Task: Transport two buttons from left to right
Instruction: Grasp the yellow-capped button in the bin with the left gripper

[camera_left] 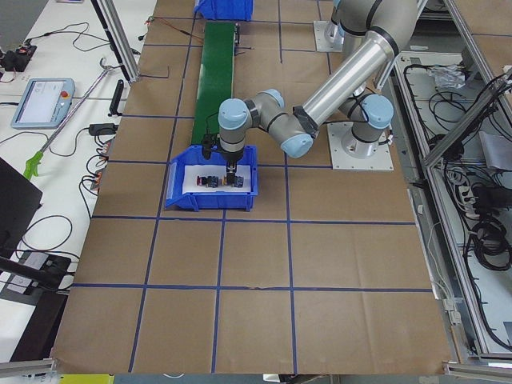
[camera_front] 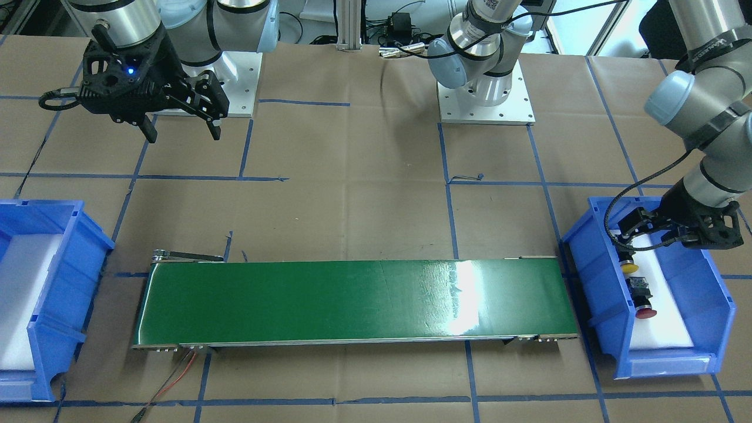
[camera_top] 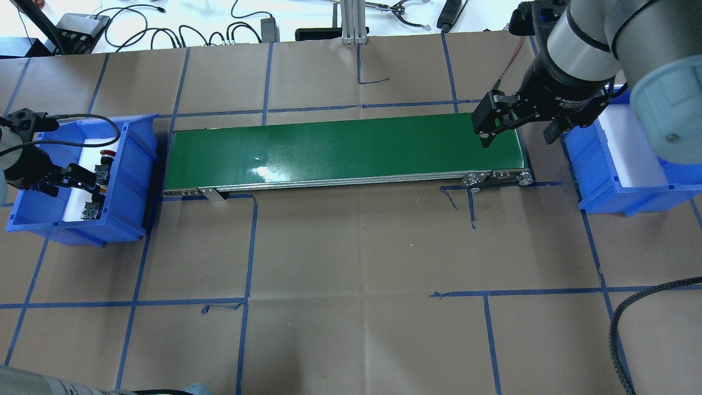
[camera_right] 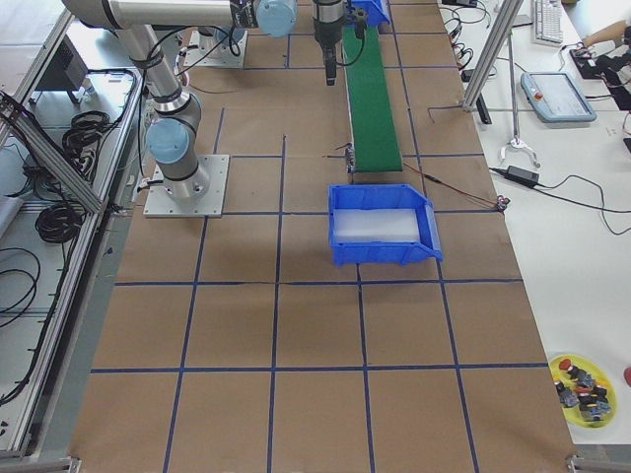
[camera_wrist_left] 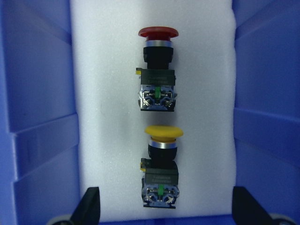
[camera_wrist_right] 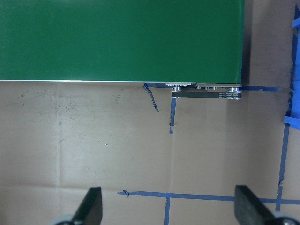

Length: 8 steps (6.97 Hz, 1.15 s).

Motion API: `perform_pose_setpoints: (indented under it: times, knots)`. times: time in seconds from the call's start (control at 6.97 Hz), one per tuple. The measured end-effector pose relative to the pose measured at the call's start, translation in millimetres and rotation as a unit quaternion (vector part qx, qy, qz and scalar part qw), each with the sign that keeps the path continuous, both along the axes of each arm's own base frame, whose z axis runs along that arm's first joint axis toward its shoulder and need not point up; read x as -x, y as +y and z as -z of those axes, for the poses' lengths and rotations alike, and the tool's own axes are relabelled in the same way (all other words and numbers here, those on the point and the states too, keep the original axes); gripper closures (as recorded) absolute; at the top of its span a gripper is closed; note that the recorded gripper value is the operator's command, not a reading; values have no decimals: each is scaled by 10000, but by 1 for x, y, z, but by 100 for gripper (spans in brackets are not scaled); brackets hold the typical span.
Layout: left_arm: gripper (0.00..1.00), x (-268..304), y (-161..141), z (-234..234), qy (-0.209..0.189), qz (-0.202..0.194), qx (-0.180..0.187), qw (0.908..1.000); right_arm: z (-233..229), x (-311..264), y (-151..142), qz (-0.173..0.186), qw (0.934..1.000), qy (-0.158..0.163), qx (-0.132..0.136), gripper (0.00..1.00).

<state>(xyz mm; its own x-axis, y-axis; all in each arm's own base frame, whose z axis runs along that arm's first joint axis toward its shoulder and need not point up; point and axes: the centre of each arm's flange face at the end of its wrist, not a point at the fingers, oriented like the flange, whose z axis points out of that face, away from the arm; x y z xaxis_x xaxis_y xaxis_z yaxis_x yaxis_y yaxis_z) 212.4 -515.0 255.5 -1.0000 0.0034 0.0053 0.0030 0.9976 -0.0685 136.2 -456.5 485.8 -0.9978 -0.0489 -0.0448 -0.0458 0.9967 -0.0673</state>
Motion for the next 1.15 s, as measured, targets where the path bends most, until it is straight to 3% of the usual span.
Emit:
perform_pose_setpoints:
  times: [0.43,0.57,0.86,1.15]
  knots:
    - [1,-2,-1,38,76,-2,-174,9998,-2,0,0,0,10000,0,23,0]
    - [10,-3,-1,43,75,-3,-187,9998,-2,0,-1,0,10000,-1,27,0]
    - [61,-5,-3,48,46,-5,-165,9999,-3,0,-1,3,10000,0,36,0]
    - [88,-6,-5,47,26,-60,-137,9999,-4,0,-1,7,10000,3,47,0]
